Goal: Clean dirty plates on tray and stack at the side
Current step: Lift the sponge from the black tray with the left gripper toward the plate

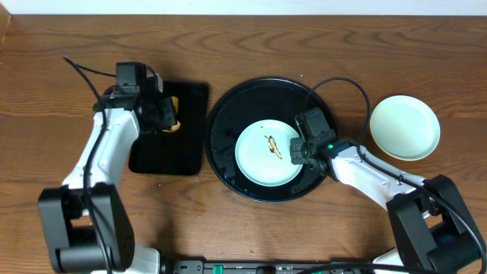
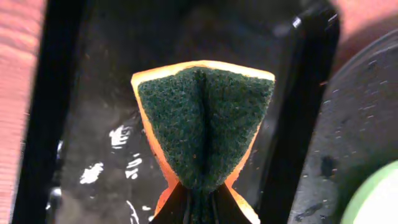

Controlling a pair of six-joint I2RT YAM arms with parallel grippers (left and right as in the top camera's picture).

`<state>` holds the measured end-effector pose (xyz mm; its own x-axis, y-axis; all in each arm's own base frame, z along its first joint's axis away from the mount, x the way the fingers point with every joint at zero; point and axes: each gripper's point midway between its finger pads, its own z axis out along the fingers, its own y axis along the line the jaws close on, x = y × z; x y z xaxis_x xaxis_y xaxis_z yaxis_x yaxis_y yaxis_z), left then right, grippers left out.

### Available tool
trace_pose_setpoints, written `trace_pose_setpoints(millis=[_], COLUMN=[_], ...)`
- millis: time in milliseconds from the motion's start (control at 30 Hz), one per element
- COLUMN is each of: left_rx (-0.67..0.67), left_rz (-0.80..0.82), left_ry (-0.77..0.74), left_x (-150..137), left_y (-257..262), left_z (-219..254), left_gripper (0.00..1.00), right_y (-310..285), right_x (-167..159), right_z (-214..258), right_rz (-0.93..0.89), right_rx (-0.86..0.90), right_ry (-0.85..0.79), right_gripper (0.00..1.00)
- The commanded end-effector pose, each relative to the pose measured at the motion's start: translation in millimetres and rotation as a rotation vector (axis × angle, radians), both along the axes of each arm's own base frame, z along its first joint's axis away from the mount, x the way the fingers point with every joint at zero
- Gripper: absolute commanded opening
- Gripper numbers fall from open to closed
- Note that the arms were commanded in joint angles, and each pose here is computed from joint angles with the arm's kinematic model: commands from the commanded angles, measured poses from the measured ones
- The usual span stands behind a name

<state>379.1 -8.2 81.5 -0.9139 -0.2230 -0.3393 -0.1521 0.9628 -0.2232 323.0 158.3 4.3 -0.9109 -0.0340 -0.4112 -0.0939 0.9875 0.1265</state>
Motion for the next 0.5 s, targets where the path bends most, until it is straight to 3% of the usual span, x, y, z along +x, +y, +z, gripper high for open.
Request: trace_pose_setpoints(millis=[0,467], left_rx=[0.023,0.067], left_rz=[0.001,0.033], left_ry=[-0.070,-0.282], left_x=[4.2,25.1], left_y=[4.0,12.4], left_z=[22.4,75.5], left_gripper=[0.07,0.07], right_y=[-7.6,-7.7], right_x=[-14.4,-14.5], right_z=[-23.2,-23.2], right_rz=[0.011,0.011], right_rx=[-0.039,-0.039], right_ry=[0.073,0.073], right_gripper=[0.01,0.01])
